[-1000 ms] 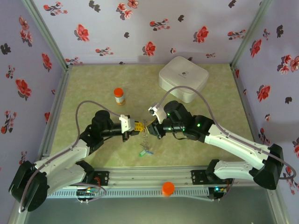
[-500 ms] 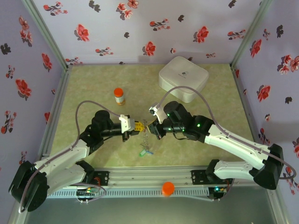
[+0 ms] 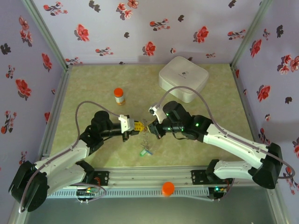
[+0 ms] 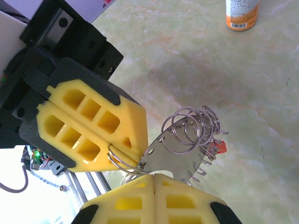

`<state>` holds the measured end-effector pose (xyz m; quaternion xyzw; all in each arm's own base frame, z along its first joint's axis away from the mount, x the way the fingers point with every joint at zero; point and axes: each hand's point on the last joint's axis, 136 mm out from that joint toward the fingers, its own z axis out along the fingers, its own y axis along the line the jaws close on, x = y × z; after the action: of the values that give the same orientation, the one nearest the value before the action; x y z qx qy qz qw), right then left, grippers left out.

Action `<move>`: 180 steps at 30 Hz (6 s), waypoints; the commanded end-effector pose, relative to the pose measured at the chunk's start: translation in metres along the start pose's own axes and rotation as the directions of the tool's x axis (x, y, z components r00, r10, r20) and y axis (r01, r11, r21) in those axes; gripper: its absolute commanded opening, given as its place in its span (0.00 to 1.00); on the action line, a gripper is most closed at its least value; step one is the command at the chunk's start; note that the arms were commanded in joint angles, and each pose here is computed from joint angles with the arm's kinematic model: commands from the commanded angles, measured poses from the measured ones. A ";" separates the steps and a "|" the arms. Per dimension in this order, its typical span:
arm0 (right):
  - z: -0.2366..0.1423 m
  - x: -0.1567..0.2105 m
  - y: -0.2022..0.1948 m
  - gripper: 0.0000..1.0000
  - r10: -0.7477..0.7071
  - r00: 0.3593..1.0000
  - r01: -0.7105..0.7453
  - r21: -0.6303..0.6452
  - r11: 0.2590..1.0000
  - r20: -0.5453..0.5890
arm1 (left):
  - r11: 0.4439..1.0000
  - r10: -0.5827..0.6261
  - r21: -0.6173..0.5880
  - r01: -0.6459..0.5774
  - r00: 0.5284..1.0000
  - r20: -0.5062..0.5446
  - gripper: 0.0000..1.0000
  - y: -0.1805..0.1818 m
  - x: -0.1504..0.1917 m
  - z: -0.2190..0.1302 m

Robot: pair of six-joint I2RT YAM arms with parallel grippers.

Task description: Put the keys on the keyring

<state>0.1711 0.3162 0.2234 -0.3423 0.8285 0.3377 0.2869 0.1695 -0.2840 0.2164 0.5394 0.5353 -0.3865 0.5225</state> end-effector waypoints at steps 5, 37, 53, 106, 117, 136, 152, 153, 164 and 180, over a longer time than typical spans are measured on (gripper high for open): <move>0.009 0.005 -0.007 0.00 0.000 1.000 0.001 0.013 1.000 -0.025 | 0.998 0.054 0.015 -0.056 0.995 0.079 0.00 -0.004 -0.021 -0.002; -0.016 -0.013 0.030 0.20 -0.618 0.751 0.647 -0.075 0.758 0.233 | 0.998 0.042 0.038 -0.045 0.996 0.081 0.00 -0.006 -0.020 -0.001; 0.001 -0.004 0.021 0.07 -0.653 0.746 0.665 -0.104 0.740 0.130 | 0.998 0.035 0.049 -0.039 0.996 0.082 0.00 -0.008 -0.020 -0.001; -0.039 -0.007 0.017 0.40 -0.128 0.967 0.162 -0.145 0.976 0.220 | 0.999 0.038 -0.020 -0.036 0.992 0.119 0.00 0.001 -0.018 0.000; -0.025 0.013 0.010 0.44 -0.435 0.860 0.449 0.011 0.893 0.267 | 1.000 0.002 0.006 -0.003 0.992 0.122 0.00 -0.002 -0.015 0.002; 0.003 0.016 0.001 0.03 -0.504 0.842 0.508 0.033 0.861 0.192 | 1.000 0.002 0.025 -0.006 0.989 0.147 0.00 -0.004 -0.022 0.003; 0.025 0.033 -0.001 0.00 -0.497 0.865 0.500 -0.029 0.866 0.072 | 0.999 0.020 0.023 -0.024 0.986 0.168 0.00 -0.004 -0.028 0.001; 0.024 0.033 -0.001 0.00 -0.499 0.863 0.502 -0.024 0.865 0.078 | 0.999 0.020 0.023 -0.024 0.986 0.167 0.00 -0.004 -0.028 0.001; -0.027 0.024 -0.004 0.35 -0.536 0.821 0.530 0.083 0.844 0.197 | 0.999 0.019 0.030 -0.024 0.987 0.157 0.00 -0.006 -0.025 0.002; -0.017 -0.014 0.017 0.29 -0.592 0.756 0.608 0.037 0.793 0.280 | 0.999 0.016 0.042 -0.023 0.987 0.161 0.00 -0.008 -0.027 0.001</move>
<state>0.1619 0.3097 0.2311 -0.5290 0.6456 0.2926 0.4666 0.1642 -0.2890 0.2211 0.5179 0.5125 -0.4292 0.5338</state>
